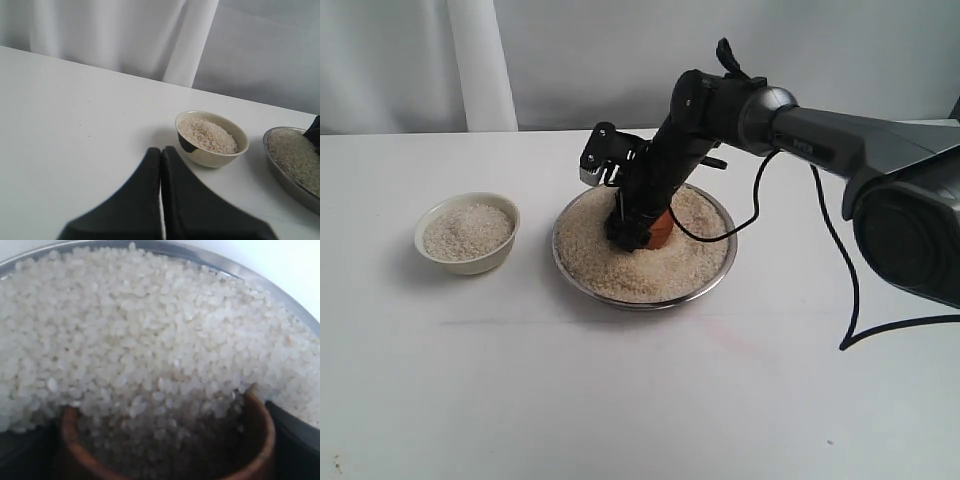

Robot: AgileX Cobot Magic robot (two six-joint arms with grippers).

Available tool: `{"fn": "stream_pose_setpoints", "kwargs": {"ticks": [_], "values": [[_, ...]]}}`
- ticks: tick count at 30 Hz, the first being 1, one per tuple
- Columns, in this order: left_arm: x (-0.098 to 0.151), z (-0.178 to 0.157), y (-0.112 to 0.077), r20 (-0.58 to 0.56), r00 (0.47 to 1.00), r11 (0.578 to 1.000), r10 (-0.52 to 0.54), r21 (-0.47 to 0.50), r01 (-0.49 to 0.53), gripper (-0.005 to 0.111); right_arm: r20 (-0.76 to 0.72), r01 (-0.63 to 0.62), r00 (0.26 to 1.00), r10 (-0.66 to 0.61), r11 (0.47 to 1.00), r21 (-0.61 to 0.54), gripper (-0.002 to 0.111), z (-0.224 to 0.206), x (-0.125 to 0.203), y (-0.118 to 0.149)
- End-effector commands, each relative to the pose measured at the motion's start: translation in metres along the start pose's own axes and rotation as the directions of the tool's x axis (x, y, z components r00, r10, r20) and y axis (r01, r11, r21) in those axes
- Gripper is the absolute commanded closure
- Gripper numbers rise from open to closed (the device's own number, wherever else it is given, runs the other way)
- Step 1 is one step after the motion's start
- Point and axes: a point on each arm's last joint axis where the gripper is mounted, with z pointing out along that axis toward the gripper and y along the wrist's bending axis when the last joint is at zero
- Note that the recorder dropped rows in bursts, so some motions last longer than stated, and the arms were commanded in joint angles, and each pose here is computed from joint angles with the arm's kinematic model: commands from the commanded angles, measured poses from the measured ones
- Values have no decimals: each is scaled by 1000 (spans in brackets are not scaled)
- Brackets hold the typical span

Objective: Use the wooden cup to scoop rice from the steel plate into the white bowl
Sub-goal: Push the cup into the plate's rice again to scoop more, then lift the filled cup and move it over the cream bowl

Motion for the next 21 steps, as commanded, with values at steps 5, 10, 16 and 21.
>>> {"fn": "stream_pose_setpoints", "kwargs": {"ticks": [5, 10, 16, 21], "values": [[-3, -1, -1, 17, 1000, 1000, -5, 10, 5, 107, 32, -50, 998, 53, 993, -104, 108, 1, 21, -2], [-3, -1, -1, 17, 1000, 1000, -5, 10, 5, 107, 106, -42, 993, 50, 996, -77, 108, -21, 23, -2], [-3, -1, -1, 17, 1000, 1000, -5, 10, 5, 107, 210, -23, 977, 29, 999, -32, 108, -43, 10, 1], [-3, -1, -1, 17, 1000, 1000, -5, 10, 5, 107, 330, -21, 944, 27, 1000, -21, 108, -62, -6, 2]]}}
